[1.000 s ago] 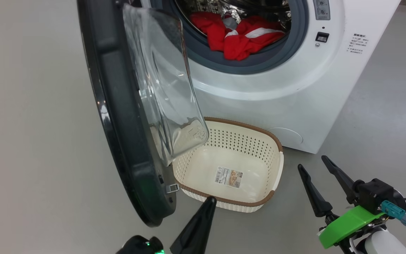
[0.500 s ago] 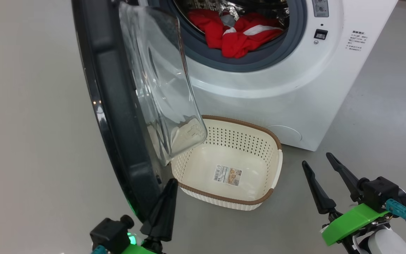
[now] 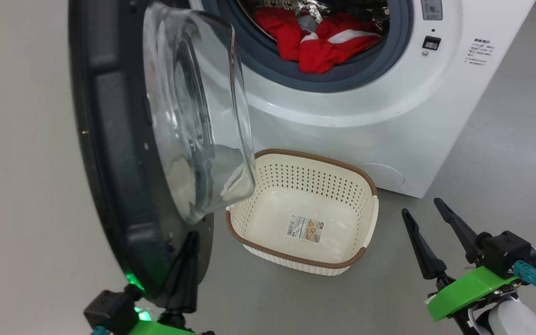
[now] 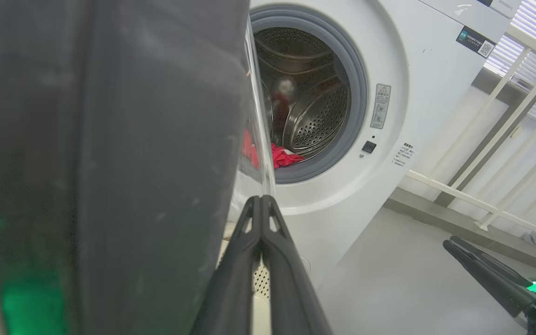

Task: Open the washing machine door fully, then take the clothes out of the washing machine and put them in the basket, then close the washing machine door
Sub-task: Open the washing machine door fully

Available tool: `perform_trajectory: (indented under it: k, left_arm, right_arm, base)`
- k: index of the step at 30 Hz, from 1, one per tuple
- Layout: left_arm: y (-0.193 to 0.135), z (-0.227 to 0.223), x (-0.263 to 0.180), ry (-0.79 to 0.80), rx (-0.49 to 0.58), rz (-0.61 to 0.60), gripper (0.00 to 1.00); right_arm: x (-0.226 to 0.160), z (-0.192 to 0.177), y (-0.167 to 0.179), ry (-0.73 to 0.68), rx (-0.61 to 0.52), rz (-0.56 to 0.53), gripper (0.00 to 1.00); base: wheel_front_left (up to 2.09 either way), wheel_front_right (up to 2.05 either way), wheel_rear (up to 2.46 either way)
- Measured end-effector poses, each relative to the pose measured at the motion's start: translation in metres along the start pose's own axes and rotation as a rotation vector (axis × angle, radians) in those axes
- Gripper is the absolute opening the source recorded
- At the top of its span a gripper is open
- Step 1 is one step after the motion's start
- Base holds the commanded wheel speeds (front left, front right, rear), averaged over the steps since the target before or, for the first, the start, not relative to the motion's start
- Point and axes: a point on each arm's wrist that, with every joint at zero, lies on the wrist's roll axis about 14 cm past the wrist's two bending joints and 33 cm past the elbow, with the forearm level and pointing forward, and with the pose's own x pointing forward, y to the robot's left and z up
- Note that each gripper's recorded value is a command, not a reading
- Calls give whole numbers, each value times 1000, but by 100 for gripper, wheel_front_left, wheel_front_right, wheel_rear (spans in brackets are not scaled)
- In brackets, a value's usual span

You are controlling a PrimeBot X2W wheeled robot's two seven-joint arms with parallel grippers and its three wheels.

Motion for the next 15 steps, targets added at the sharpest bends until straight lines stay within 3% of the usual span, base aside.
perform_trajectory:
  k: [15]
  left_arm:
    - [82,28,-17,-70,82,246,0]
  right_arm:
    - [6,-3,5,6,-12,21,100]
  base:
    - [0,0,0]
